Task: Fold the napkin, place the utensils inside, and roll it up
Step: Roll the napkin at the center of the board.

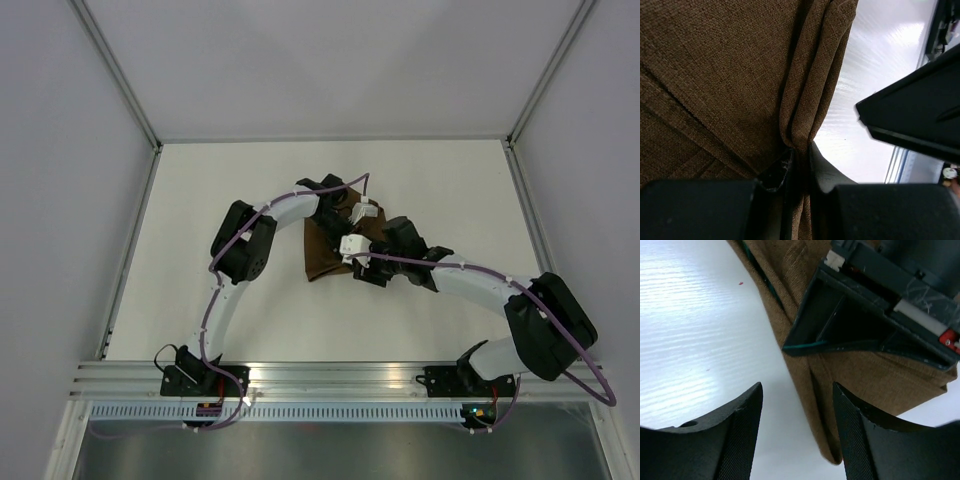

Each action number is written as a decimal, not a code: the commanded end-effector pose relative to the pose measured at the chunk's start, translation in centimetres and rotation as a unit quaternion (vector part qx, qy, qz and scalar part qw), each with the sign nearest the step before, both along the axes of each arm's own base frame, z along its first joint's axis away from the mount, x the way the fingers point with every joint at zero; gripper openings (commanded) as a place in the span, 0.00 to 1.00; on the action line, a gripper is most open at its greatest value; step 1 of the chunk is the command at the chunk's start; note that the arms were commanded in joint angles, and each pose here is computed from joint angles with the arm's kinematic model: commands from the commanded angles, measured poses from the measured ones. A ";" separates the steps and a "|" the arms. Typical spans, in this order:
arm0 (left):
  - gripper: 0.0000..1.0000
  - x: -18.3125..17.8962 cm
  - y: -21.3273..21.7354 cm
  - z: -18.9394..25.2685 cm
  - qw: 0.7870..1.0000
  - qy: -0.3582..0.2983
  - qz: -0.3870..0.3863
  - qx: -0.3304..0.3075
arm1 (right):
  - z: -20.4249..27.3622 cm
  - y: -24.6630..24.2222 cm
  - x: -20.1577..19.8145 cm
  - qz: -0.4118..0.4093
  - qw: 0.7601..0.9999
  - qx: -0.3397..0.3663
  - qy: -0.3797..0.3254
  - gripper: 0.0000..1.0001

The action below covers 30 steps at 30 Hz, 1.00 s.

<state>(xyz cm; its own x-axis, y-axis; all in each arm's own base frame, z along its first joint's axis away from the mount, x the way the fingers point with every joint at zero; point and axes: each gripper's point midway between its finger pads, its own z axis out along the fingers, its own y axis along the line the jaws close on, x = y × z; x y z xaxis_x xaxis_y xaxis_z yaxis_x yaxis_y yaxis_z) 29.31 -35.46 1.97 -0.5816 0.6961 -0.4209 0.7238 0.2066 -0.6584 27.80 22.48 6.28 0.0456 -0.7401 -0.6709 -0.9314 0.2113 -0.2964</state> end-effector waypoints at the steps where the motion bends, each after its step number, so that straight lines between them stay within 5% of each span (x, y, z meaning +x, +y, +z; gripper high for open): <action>1: 0.02 -1.4 0.6 -1.0 0.998 0.052 -0.007 0.020 | 0.5 1.0 2.5 -0.001 0.997 -0.011 -0.072 0.64; 16: 0.02 -1.6 0.6 -0.4 0.996 0.086 -0.012 0.005 | -3.4 2.1 2.0 0.032 0.996 -0.067 -0.049 0.62; 23: 0.03 -1.5 0.5 0.5 0.996 0.093 -0.011 -0.013 | -4.9 1.7 0.7 0.045 0.995 -0.089 -0.013 0.36; 30: 0.29 0.1 0.4 3.1 0.995 0.077 0.004 -0.057 | -6.1 1.2 -1.4 0.064 0.991 -0.104 0.057 0.22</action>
